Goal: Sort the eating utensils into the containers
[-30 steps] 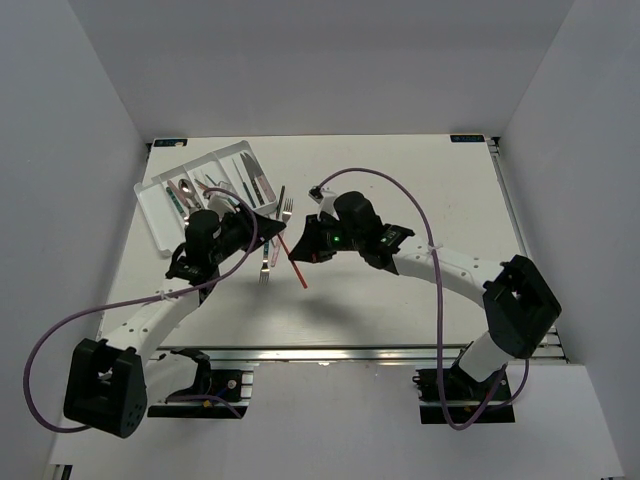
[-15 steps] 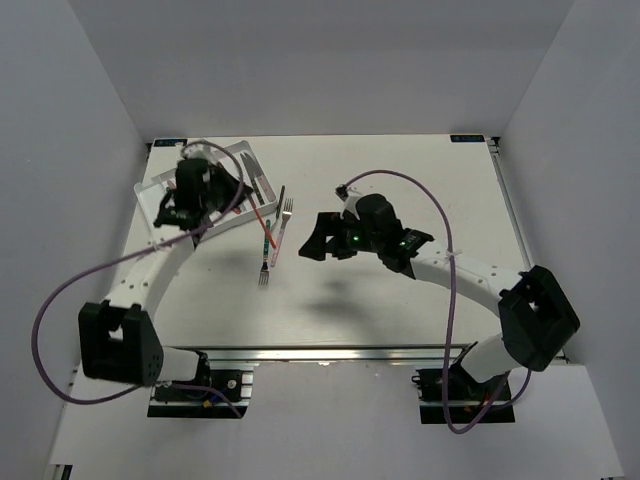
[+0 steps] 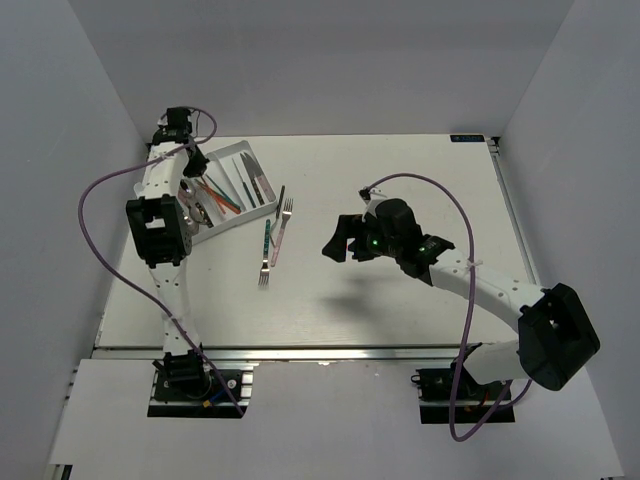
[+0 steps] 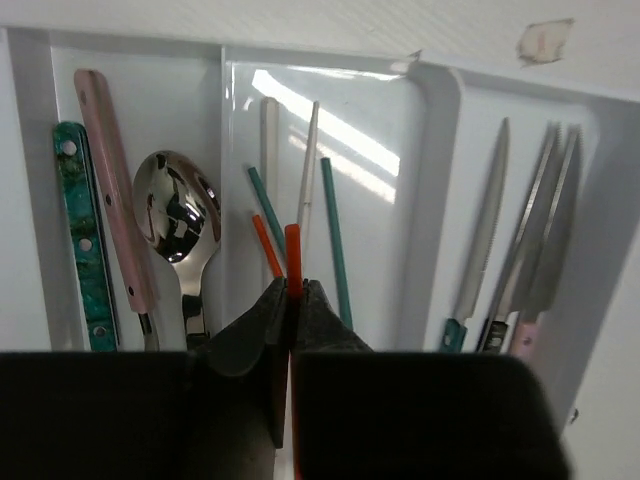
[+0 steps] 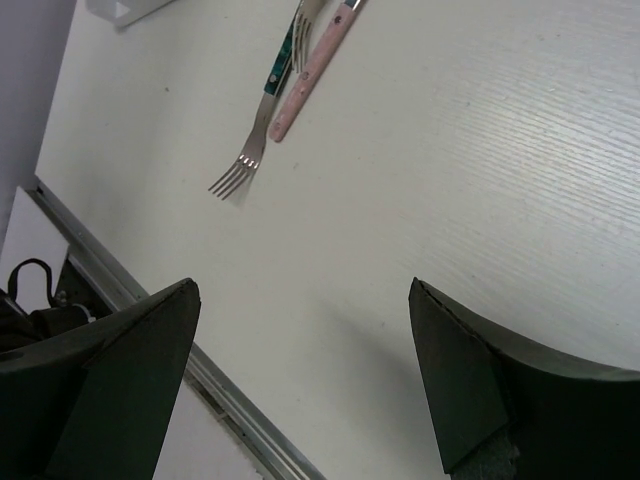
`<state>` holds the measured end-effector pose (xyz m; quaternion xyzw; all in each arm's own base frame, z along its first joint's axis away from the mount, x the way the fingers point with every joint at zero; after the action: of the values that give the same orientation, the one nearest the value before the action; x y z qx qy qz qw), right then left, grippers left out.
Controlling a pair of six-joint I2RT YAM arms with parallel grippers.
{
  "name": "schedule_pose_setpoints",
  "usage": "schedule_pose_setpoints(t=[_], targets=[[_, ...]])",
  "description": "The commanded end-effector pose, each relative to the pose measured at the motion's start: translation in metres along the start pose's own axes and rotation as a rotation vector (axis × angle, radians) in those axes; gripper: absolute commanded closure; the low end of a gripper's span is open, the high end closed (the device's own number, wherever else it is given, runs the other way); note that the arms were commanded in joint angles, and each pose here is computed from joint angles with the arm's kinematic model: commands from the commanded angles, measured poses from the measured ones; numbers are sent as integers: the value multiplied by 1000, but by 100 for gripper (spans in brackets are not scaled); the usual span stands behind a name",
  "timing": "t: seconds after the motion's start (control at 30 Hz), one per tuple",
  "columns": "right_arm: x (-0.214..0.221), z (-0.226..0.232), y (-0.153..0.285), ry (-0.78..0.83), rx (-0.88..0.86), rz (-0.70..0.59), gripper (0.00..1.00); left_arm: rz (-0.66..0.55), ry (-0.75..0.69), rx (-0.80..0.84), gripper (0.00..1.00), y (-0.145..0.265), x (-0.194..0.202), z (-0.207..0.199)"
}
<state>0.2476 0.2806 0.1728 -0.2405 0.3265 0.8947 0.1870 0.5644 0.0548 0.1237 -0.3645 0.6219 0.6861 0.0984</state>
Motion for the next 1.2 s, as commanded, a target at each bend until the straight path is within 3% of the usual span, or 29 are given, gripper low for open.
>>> schedule_pose_setpoints(t=[0.0, 0.03, 0.13, 0.27, 0.3, 0.4, 0.6, 0.7, 0.93, 1.17], targets=[[-8, -6, 6, 42, 30, -45, 11, 9, -44, -48, 81, 37, -9, 10], [-8, -7, 5, 45, 33, -43, 11, 10, -42, -41, 66, 37, -7, 10], [-10, -7, 1, 50, 38, -42, 11, -7, -36, -21, 42, 45, 0, 11], [-8, -10, -1, 41, 60, -24, 11, -51, -29, 18, 27, 68, -5, 7], [-8, -12, -2, 36, 65, -24, 11, -67, -29, 30, 2, 81, -6, 5], [-8, -15, -3, 31, 86, -29, 11, -160, -43, 43, 2, 125, -14, -4], [-11, -26, 4, 35, 156, -53, 11, -223, -193, 128, 2, 186, 54, -79], [-7, -36, 12, 38, 195, -46, 11, -215, -256, 206, 10, 198, 92, -103], [9, -69, 34, 71, 274, -46, 11, -82, -445, 270, 46, 184, 167, -140], [25, -86, 34, 80, 300, 3, 11, -19, -557, 347, 53, 161, 205, -169]])
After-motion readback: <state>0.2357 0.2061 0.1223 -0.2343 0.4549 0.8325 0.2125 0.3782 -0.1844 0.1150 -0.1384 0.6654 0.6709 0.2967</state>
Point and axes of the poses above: each gripper's point midway between its finger pads, its own y axis back along the fingers, its own z axis along the line the jaws close on, x = y × z, the point moved 3 cm from there along y, back along the fingers, and after that the axes turned 12 degrees about -y, right-handed, at the moved point
